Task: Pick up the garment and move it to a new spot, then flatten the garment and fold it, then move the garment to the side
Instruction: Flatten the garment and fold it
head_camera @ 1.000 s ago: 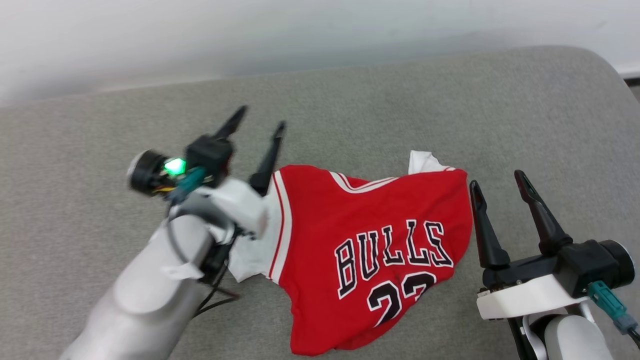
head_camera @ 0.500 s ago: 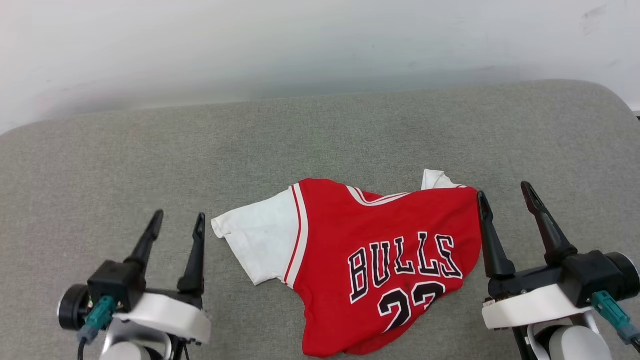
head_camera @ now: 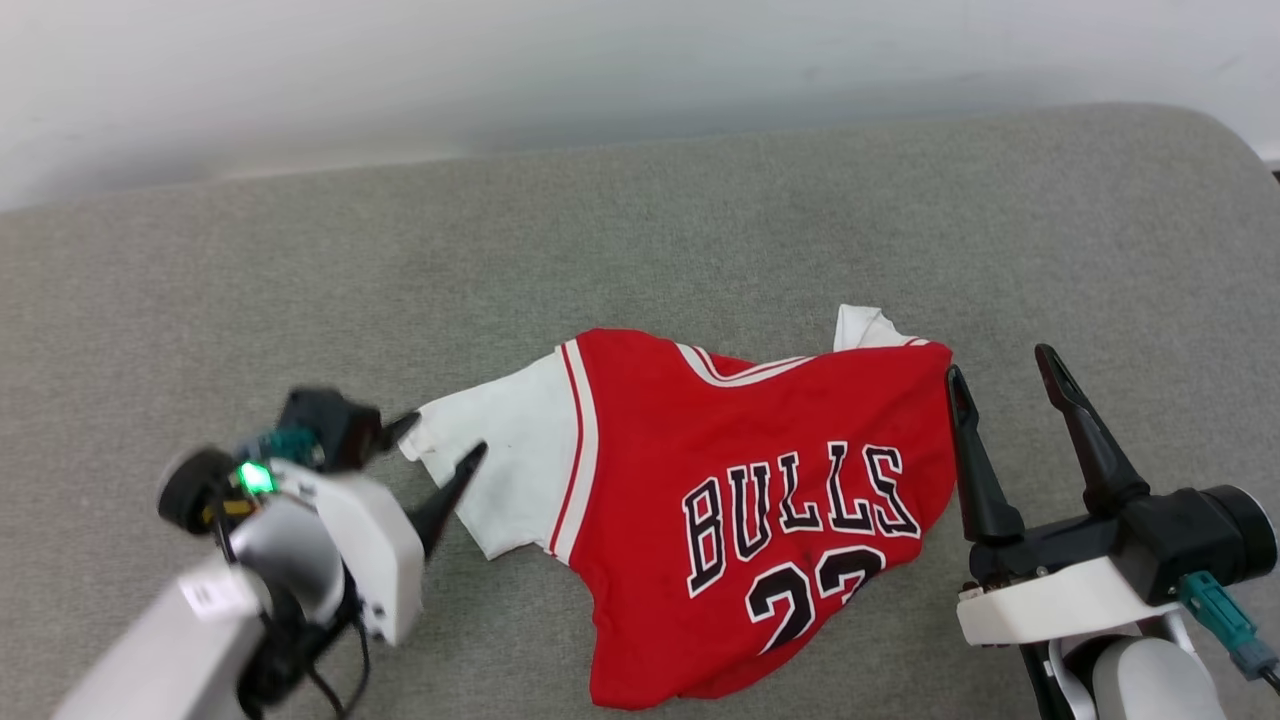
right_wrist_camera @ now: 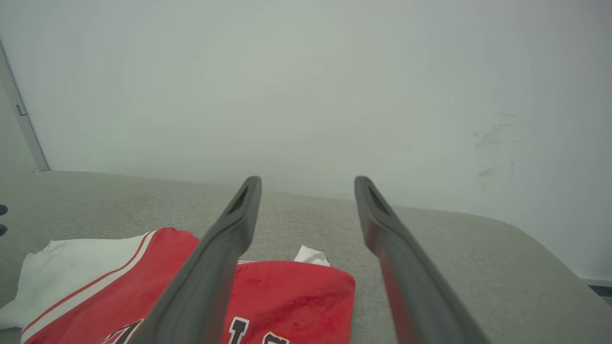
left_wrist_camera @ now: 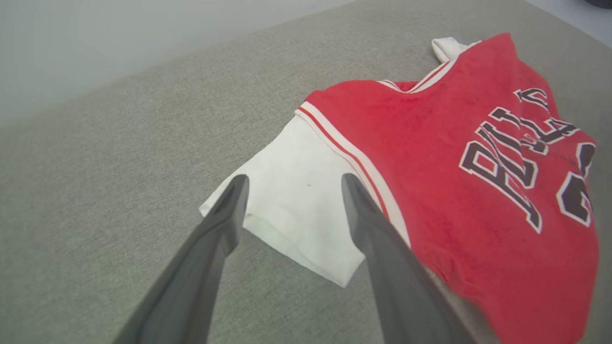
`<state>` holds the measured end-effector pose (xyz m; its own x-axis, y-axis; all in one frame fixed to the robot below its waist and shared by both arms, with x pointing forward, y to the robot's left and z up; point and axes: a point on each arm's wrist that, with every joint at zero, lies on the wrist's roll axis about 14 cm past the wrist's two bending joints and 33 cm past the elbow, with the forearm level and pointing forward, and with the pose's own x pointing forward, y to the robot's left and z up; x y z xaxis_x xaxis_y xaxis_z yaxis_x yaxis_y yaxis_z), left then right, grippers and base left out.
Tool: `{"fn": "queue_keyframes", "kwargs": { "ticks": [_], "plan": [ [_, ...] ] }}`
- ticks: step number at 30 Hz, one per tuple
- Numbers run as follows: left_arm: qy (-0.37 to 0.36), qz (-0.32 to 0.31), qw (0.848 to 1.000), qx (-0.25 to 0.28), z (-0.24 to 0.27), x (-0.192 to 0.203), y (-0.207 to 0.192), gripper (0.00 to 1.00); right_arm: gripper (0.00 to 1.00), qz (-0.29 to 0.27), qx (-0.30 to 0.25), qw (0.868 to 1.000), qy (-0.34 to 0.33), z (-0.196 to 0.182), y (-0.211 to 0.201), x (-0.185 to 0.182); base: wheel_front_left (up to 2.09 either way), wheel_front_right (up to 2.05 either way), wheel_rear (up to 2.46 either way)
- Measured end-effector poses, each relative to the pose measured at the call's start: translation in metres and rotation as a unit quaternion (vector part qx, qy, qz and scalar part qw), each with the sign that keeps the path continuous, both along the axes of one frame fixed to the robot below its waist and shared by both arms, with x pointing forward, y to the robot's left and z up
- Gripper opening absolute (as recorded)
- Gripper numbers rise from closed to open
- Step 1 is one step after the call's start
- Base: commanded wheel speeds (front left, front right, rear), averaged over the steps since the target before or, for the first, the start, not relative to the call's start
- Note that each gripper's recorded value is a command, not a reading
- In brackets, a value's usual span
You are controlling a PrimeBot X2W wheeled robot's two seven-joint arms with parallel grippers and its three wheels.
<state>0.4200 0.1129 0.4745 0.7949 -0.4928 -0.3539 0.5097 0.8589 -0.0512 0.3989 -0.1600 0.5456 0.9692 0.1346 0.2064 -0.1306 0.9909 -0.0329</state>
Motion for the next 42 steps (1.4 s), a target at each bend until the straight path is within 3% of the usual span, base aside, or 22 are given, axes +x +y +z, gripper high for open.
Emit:
{"fn": "queue_keyframes", "kwargs": {
  "ticks": [6, 9, 14, 15, 19, 20, 21, 22, 26, 30, 37, 42],
  "plan": [
    [0.11, -0.036, 0.992, 0.049, -0.025, 0.02, -0.003, 1.0, 1.0, 0.003, -0.002, 1.0, 0.012, -0.009, 0.002, 0.006, 0.0, 0.0, 0.0],
    [0.126, -0.026, 0.99, 0.063, -0.027, 0.041, -0.001, 1.0, 1.0, 0.002, 0.002, 1.0, 0.021, -0.015, 0.001, 0.008, 0.0, 0.0, 0.0],
    [0.188, -0.027, 0.971, 0.143, -0.064, 0.046, 0.013, 1.0, 1.0, -0.005, 0.009, 1.0, 0.026, -0.019, -0.004, 0.012, 0.0, 0.0, 0.0],
    [0.219, -0.028, 0.96, 0.174, -0.08, 0.048, 0.021, 1.0, 1.0, -0.012, 0.011, 0.999, 0.034, -0.024, -0.009, 0.013, 0.0, 0.0, 0.0],
    [0.259, -0.041, 0.947, 0.187, -0.096, 0.043, 0.021, 1.0, 1.0, -0.018, 0.012, 0.999, 0.042, -0.03, -0.013, 0.014, 0.0, 0.0, 0.0],
    [0.265, -0.042, 0.945, 0.188, -0.098, 0.043, 0.021, 0.96, 1.0, -0.019, 0.013, 0.999, 0.043, -0.031, -0.014, 0.015, 0.0, 0.0, 0.0],
    [0.27, -0.044, 0.943, 0.189, -0.1, 0.042, 0.021, 0.39, 1.0, -0.02, 0.013, 0.999, 0.044, -0.032, -0.015, 0.015, 0.0, 0.0, 0.0],
    [0.275, -0.045, 0.942, 0.187, -0.101, 0.042, 0.021, 0.0, 1.0, -0.02, 0.013, 0.999, 0.045, -0.032, -0.015, 0.015, 0.0, 0.0, 0.0],
    [0.281, -0.041, 0.943, 0.174, -0.103, 0.043, 0.022, 0.0, 1.0, -0.021, 0.012, 0.999, 0.044, -0.033, -0.016, 0.018, 0.0, 0.0, 0.0],
    [0.25, -0.014, 0.955, 0.16, -0.098, 0.048, 0.033, 0.0, 1.0, -0.02, 0.012, 0.999, 0.042, -0.032, -0.015, 0.019, 0.0, 0.0, 0.0],
    [0.155, 0.102, 0.976, 0.114, -0.062, 0.064, 0.085, 0.0, 1.0, -0.01, 0.006, 0.999, 0.03, -0.023, -0.008, 0.018, 0.0, 0.0, 0.0],
    [0.114, 0.157, 0.976, 0.097, -0.044, 0.052, 0.119, 0.0, 1.0, 0.003, 0.003, 1.0, 0.027, -0.02, 0.002, 0.016, 0.0, 0.0, 0.0]
  ]
}}
